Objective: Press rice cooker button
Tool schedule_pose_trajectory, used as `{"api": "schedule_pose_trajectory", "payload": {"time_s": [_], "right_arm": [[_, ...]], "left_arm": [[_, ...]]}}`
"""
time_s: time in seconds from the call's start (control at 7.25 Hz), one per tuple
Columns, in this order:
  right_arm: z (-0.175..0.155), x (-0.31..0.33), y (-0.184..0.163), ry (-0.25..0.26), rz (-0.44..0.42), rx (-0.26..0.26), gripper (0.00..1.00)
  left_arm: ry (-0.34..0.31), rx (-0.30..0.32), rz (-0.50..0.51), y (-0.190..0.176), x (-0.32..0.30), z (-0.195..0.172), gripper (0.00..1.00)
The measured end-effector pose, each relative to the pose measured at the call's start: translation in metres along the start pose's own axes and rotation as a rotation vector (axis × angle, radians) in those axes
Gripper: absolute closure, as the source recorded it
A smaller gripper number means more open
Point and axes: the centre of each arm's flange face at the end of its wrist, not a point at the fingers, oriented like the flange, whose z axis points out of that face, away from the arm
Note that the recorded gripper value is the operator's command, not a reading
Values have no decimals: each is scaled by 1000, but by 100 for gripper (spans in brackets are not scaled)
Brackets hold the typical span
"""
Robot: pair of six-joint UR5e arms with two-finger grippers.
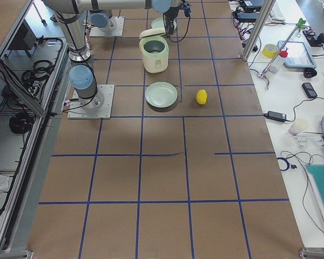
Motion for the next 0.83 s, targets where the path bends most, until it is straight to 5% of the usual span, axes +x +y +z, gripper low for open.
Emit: {"api": "schedule_pose_trajectory", "payload": {"time_s": [0.41, 0.83], "right_arm": [[-52, 40, -16, 36, 75, 89, 0], [-71, 71, -15, 120, 98, 118, 0]], "left_arm": [[0, 0, 0, 0, 0, 0, 0], [0, 0, 0, 0, 0, 0, 0]]}}
